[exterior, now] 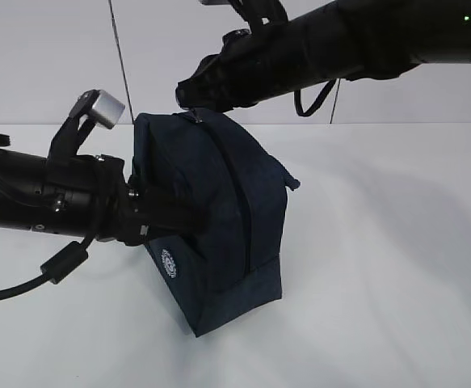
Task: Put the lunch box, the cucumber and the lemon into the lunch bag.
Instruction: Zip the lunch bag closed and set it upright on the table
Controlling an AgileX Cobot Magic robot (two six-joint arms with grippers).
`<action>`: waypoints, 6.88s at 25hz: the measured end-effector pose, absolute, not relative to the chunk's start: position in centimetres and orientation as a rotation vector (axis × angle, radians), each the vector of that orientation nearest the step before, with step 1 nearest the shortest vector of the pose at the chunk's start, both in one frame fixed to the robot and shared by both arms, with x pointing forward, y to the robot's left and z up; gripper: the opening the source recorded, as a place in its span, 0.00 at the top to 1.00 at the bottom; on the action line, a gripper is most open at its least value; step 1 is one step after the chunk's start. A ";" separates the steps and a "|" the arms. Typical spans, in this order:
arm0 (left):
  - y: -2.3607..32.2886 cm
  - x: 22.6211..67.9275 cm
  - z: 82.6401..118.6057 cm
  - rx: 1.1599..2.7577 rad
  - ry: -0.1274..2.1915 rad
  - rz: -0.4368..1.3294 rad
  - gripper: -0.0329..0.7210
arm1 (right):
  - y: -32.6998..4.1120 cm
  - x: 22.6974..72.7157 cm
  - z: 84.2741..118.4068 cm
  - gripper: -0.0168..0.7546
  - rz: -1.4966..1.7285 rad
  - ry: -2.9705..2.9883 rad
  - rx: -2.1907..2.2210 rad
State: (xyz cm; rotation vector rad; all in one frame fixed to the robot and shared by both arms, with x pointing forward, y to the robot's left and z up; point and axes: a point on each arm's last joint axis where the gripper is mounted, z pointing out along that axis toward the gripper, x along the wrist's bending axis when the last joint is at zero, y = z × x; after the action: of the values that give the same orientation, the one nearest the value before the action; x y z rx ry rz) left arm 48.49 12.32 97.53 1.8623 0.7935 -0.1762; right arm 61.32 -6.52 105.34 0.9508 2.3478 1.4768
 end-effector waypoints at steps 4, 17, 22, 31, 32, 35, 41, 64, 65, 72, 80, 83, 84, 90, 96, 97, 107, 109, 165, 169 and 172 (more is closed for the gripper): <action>12.4 48.2 97.2 1.873 0.799 -0.185 0.96 | -5.8 62.7 104.6 0.97 1.480 2.350 0.947; 12.8 47.0 95.9 1.878 0.838 -0.247 0.96 | -4.3 65.3 102.8 0.97 1.493 2.363 0.941; 12.9 46.8 95.8 1.878 0.843 -0.257 0.96 | -3.8 66.2 102.4 0.97 1.503 2.354 0.937; 12.9 46.5 95.7 1.896 0.836 -0.287 0.96 | -4.5 67.0 102.5 0.97 1.504 2.330 0.948; 12.9 46.4 95.7 1.902 0.829 -0.296 0.96 | -4.8 67.2 102.5 0.97 1.500 2.326 0.956; 12.9 46.2 95.7 1.911 0.820 -0.325 0.96 | -5.1 67.6 101.7 0.97 1.488 2.331 0.979; 13.0 45.8 95.5 1.948 0.791 -0.348 0.96 | -5.1 68.0 100.1 0.97 1.466 2.356 1.010; 14.2 45.4 93.9 2.046 0.914 -0.269 0.96 | -10.8 69.8 98.2 0.97 1.384 2.485 1.058; 14.3 45.7 93.9 2.040 0.943 -0.242 0.96 | -11.1 69.8 98.2 0.97 1.374 2.495 1.058; 15.0 47.4 95.0 2.029 1.041 0.002 0.96 | -13.1 69.7 97.9 0.97 1.309 2.586 1.055; 15.8 51.0 97.9 2.022 1.060 0.372 0.96 | -13.7 67.9 100.8 0.97 1.251 2.710 0.974; 16.5 51.8 98.2 2.012 1.120 0.493 0.96 | -13.9 66.7 101.4 0.97 1.207 2.830 0.963; 16.7 52.0 98.2 2.009 1.138 0.529 0.96 | -13.9 66.3 101.4 0.97 1.199 2.876 0.965; 17.2 53.0 99.1 1.977 1.177 0.646 0.96 | -13.5 65.4 101.6 0.97 1.204 2.962 1.010; 17.1 54.4 101.3 1.925 1.153 0.753 0.96 | -12.7 65.1 102.3 0.97 1.328 2.950 1.045; 17.1 54.6 101.6 1.920 1.144 0.772 0.96 | -12.6 65.1 102.4 0.97 1.354 2.943 1.053; 17.1 54.8 102.0 1.979 1.048 0.845 0.96 | -12.6 65.1 102.4 0.97 1.351 2.946 1.055; 16.9 54.7 101.9 2.016 0.986 0.844 0.90 | -12.7 65.1 102.3 0.97 1.321 2.949 1.077; 12.8 53.6 99.5 2.439 0.075 1.010 0.96 | -15.7 65.8 103.8 0.97 1.276 2.812 1.316; 12.8 53.6 99.6 2.437 0.075 1.012 0.96 | -17.1 66.4 104.3 0.97 1.291 2.762 1.348; 12.8 53.7 99.6 2.435 0.075 1.015 0.96 | -17.4 66.5 104.5 0.97 1.269 2.759 1.342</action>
State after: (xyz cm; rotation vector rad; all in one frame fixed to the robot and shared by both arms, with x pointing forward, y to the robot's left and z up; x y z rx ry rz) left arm 53.65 12.78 99.64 2.4349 0.0748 1.0154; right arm 66.53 -17.36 104.49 1.3417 2.7589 1.2686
